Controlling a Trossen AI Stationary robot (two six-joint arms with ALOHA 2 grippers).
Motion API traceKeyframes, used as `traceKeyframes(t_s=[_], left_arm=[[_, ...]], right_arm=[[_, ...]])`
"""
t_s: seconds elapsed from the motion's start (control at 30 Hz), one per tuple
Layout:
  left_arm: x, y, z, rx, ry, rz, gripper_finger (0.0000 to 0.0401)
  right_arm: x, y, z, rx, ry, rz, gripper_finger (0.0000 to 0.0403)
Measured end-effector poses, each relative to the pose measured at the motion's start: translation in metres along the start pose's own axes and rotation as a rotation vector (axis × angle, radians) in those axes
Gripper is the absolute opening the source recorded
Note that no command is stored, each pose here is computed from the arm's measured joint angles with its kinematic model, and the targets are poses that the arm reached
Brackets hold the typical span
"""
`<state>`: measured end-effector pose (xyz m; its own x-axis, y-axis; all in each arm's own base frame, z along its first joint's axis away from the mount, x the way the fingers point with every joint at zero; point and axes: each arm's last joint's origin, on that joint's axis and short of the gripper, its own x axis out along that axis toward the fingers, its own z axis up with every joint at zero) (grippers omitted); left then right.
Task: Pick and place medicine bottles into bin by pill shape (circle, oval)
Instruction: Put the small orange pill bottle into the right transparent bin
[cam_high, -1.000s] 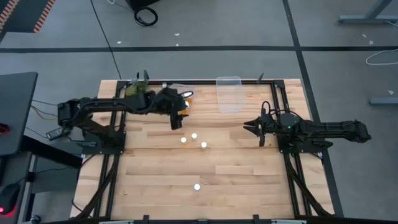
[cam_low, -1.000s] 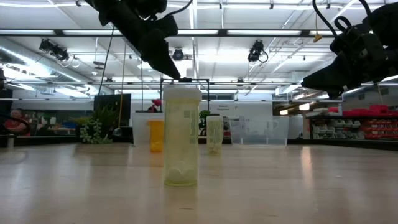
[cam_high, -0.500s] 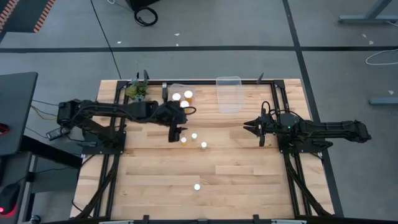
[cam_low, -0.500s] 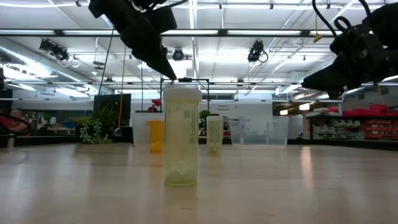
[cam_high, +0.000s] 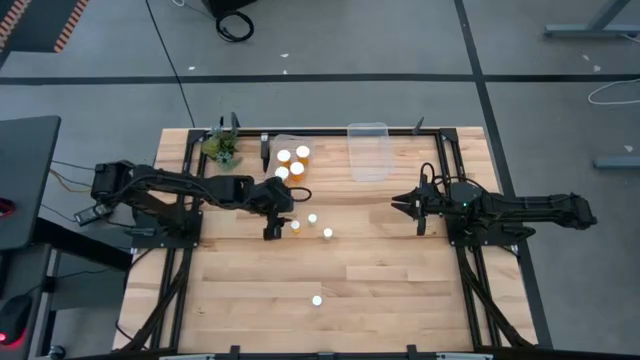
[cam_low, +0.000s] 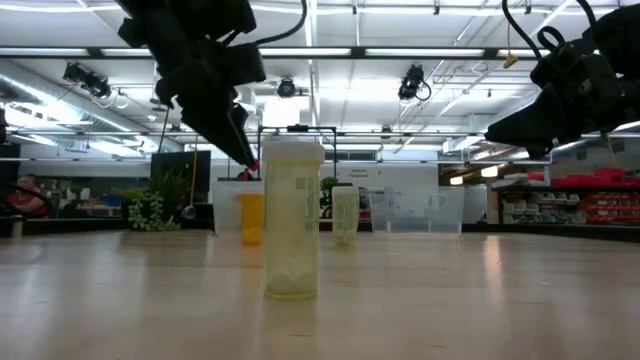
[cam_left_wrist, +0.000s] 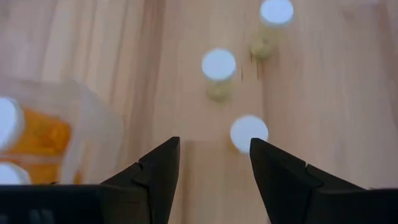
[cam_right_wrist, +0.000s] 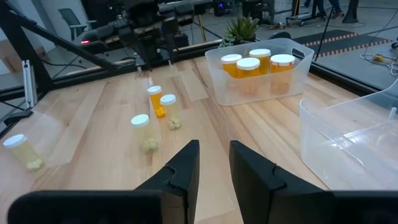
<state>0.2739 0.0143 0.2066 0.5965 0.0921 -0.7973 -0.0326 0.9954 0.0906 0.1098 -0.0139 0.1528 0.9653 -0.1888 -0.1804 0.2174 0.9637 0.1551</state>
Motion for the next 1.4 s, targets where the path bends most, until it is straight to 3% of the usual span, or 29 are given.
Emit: traceKeyframes(t_s=[0.17,0.63,1.1,1.4], left_arm=[[0.005,-0.004,-0.011,-0.072,0.038,-0.01,0.0212],[0.03,-0.021,-0.021,-0.079,0.043,-0.039,0.0285],[0.046,-0.023,-0.017,-0.086,-0.005,-0.042,0.0283],[0.046,-0.023,-0.016,-0.088,-0.015,-0.042,0.0237]], right_arm=[[0.0,0.0,0.0,0.0,0.0,0.0,0.0095],[0.0,0.0,0.0,0.0,0.001,0.0,0.0095],[0.0,0.0,-0.001,-0.001,0.009,-0.002,0.0095],[0.0,0.0,-0.001,-0.001,0.009,-0.002,0.0095]])
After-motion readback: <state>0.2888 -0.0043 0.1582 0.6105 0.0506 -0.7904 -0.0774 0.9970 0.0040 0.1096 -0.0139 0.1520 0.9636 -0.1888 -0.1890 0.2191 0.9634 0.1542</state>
